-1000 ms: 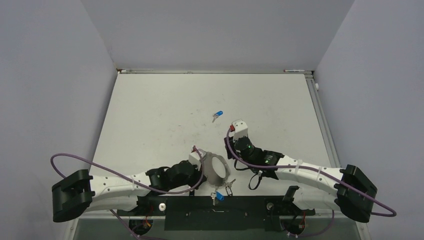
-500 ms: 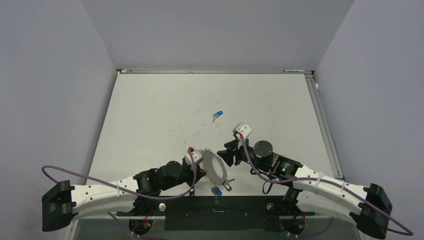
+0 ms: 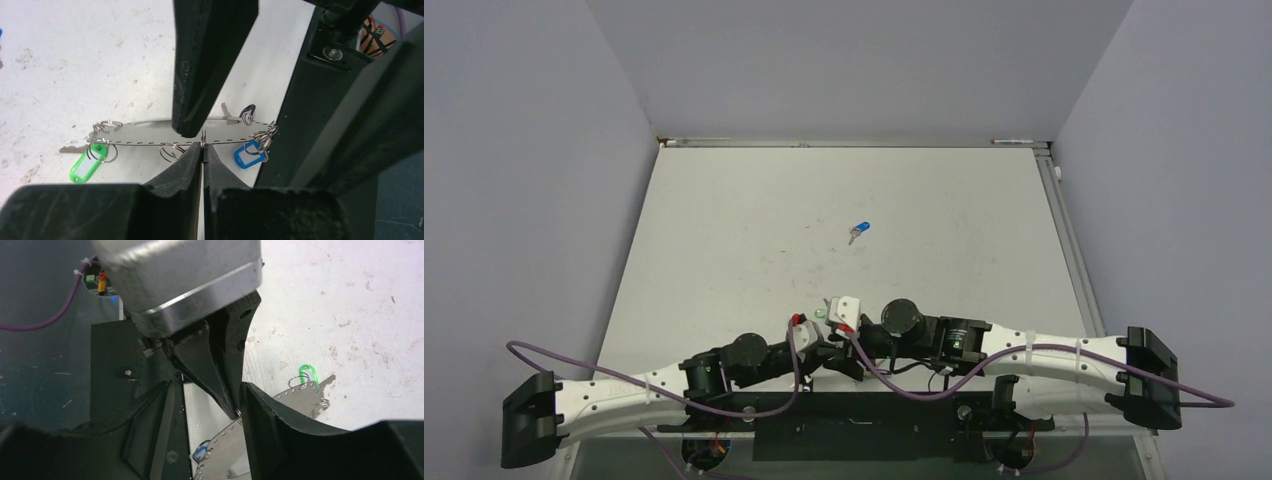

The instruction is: Put the keys on the keyring

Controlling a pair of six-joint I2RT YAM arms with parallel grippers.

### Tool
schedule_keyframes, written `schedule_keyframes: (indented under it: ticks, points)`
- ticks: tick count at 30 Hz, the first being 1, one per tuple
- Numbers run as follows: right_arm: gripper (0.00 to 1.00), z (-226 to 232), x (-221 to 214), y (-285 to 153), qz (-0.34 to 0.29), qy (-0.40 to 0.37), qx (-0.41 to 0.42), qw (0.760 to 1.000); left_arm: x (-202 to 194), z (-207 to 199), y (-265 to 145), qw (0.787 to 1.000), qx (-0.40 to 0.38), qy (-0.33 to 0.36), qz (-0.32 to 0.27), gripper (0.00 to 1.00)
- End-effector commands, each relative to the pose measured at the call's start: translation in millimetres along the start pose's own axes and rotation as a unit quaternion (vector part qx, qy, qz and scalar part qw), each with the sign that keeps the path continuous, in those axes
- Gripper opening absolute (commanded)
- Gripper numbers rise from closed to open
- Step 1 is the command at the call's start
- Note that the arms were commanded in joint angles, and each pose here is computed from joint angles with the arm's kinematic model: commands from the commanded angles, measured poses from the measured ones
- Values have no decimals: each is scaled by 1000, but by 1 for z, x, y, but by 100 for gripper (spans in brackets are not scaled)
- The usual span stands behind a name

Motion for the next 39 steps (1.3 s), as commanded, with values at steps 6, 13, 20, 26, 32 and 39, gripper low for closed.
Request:
schedule_keyframes:
  ticks: [6, 13, 20, 26, 32, 39]
  points:
    - [56, -4, 30, -23, -15, -72, -74, 995, 25, -7, -5, 994, -33, 38, -94, 0]
    - [55, -6, 31, -37, -5, -129, -80, 988, 37, -12, -8, 993, -35, 59, -98, 0]
    - [53, 0, 25, -40, 46, -190, -37, 980, 57, -15, -13, 993, -24, 85, -73, 0]
    - [53, 3, 33, -48, 27, -253, -1, 967, 76, -18, -16, 993, -26, 107, -32, 0]
    - [48, 4, 32, -46, 11, -267, 16, 963, 76, -19, -16, 992, -29, 120, -31, 0]
    - [38, 3, 28, -37, 24, -273, 22, 961, 76, -19, -19, 991, -25, 126, -36, 0]
Point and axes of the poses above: each gripper's point midway between its finger pads, its own y axis out along the fingers, its own z axis along the line the jaws close on, x = y × z, the point moved 10 cm from there along -y, back along the fingers, and after that the axes turned 5 degrees about y, right-handed, at the moved point
